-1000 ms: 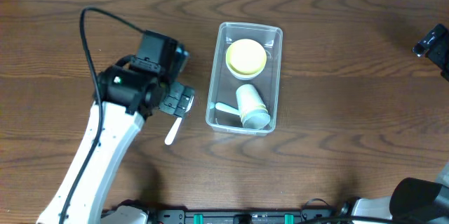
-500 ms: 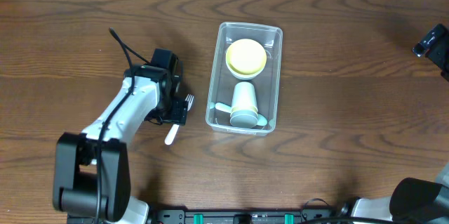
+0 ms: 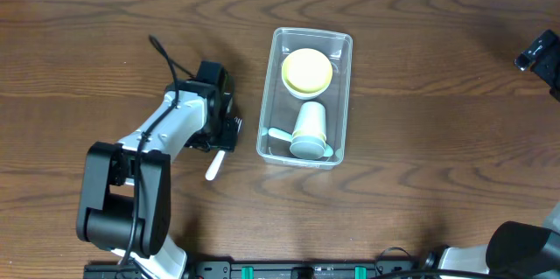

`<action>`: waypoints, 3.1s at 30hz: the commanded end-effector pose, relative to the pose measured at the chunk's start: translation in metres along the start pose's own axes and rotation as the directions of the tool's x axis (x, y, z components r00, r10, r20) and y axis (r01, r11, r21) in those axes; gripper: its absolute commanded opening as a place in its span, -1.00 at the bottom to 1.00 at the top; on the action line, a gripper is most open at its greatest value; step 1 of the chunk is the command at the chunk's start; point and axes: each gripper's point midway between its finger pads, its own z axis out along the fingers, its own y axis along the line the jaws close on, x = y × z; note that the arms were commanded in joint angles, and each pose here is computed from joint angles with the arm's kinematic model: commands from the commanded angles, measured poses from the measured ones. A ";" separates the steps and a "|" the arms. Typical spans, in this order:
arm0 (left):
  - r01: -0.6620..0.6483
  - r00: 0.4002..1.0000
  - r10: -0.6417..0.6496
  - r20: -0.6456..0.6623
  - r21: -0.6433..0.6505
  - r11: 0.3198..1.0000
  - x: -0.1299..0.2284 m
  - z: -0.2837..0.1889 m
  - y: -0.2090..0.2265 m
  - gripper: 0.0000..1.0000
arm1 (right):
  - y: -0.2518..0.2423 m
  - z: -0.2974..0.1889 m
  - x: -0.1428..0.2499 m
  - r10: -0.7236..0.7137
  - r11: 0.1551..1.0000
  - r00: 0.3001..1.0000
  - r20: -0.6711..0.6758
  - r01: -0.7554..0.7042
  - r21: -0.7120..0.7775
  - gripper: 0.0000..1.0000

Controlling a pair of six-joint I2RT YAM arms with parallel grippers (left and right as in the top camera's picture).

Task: Pack container
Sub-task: 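Lower the left gripper onto the white fork and grasp its handle, then lift the white fork with the left gripper over the container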

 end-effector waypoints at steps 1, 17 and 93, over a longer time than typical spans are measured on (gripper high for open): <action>-0.049 0.999 0.049 -0.021 0.014 0.999 0.007 0.006 -0.008 0.24 | -0.001 -0.003 0.000 -0.009 1.000 1.000 0.009 0.009 -0.001 0.99; -0.067 0.997 0.067 -0.023 0.013 0.998 0.015 0.019 -0.008 -0.76 | -0.001 -0.004 0.000 -0.009 1.000 1.000 0.009 0.009 -0.001 0.98; -0.971 0.224 0.936 0.271 -0.019 0.238 0.014 -0.125 -0.185 -0.88 | -0.001 -0.004 0.000 -0.009 1.000 1.000 0.009 0.009 -0.001 0.98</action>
